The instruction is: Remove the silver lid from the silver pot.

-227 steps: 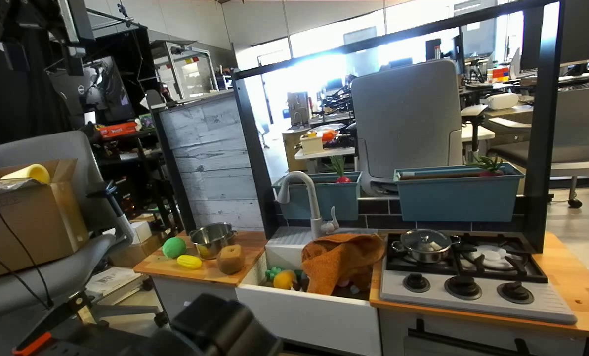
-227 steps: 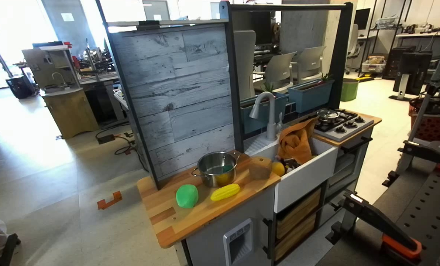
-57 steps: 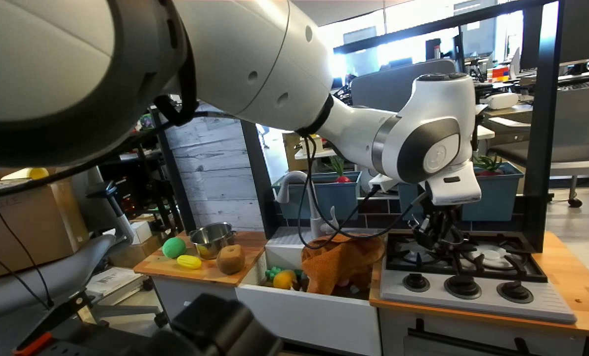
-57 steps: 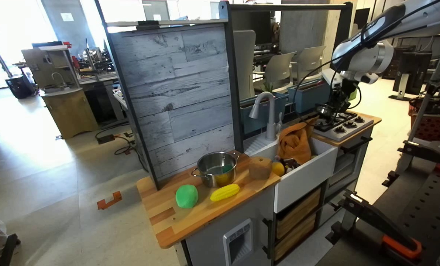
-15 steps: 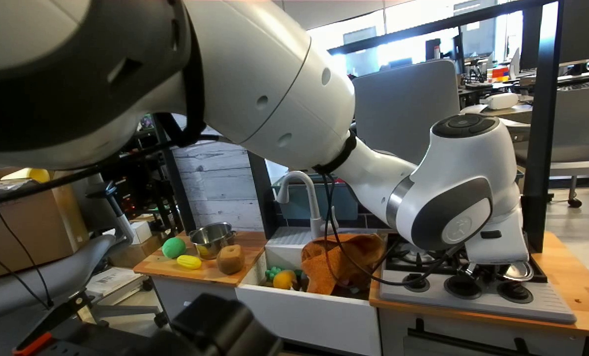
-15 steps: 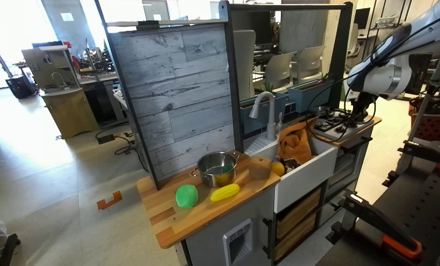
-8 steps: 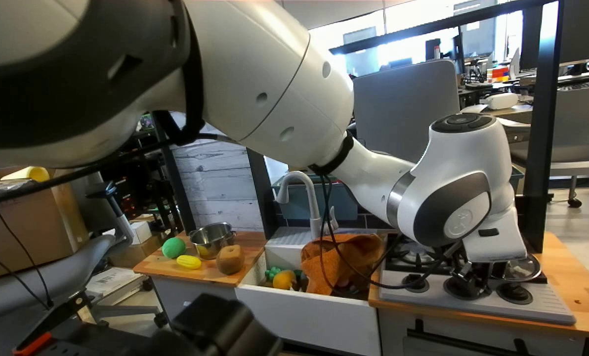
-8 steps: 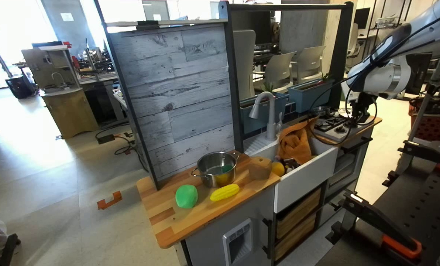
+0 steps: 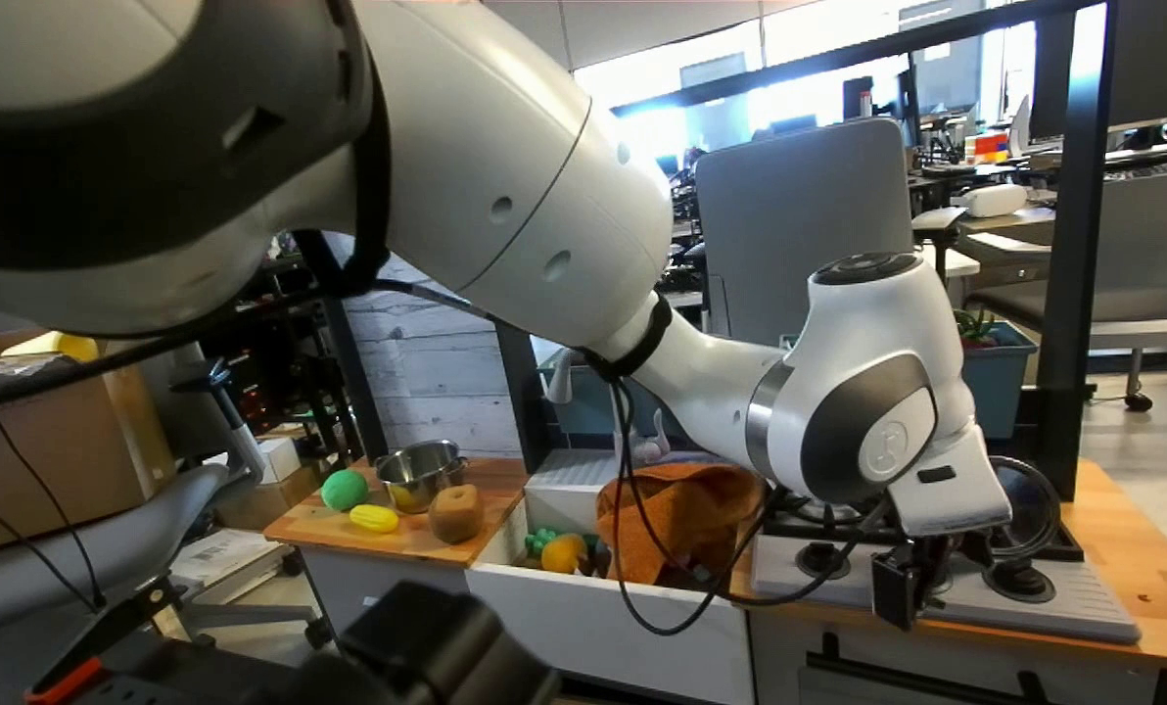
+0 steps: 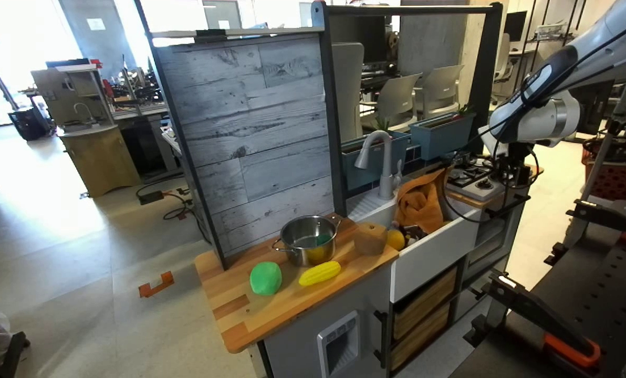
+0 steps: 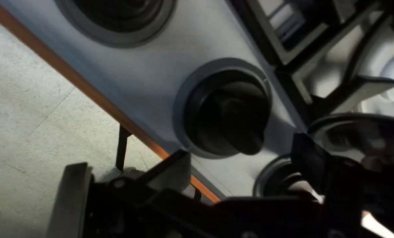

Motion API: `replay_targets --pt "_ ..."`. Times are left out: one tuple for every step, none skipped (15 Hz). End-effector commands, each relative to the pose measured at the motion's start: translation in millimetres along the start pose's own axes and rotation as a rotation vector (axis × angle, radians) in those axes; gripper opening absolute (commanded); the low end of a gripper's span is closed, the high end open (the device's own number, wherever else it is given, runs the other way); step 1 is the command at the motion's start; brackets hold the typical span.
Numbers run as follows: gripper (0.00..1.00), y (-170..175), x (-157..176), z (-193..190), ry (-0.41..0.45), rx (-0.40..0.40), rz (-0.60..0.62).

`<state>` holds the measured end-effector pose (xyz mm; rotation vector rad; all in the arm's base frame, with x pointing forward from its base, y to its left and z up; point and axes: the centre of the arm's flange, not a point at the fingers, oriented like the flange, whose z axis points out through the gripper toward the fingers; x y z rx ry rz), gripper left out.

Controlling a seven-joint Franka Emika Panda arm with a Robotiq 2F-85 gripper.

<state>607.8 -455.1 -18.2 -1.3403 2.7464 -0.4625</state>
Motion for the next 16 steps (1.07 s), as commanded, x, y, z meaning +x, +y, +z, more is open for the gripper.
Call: replay_targets --pt "1.0 -2 -18 44 0.038 -0.049 -0.016" --pt "1.0 -2 -18 44 0.04 -0.051 -0.019" --pt "1.0 -3 -17 43 0.041 -0.049 -0.019" --pt "1.0 -3 -17 42 0.041 -0.047 -0.019" --pt "1.0 -3 -17 41 0.04 -0.046 -0.018" --pt "1.0 -3 -17 41 0.039 -0.043 -0.017" --pt "1.0 -3 -16 40 0.04 -0.043 -0.02" --pt "1.0 -2 -16 40 0.043 -0.05 -0.026" --pt "1.0 -2 -16 39 0.053 -0.074 -0.042" --pt "1.0 4 -4 2 0.03 -0.013 -0.022" --pt "1.0 4 -5 1 0.033 -0.017 -0.027" --pt "1.0 4 -5 1 0.035 -0.019 -0.029" --pt "1.0 4 -5 1 0.035 -0.019 -0.03" --pt "1.0 4 -5 1 0.035 -0.019 -0.031" --pt "1.0 4 -5 1 0.036 -0.019 -0.031" --pt "1.0 4 -5 1 0.036 -0.019 -0.031"
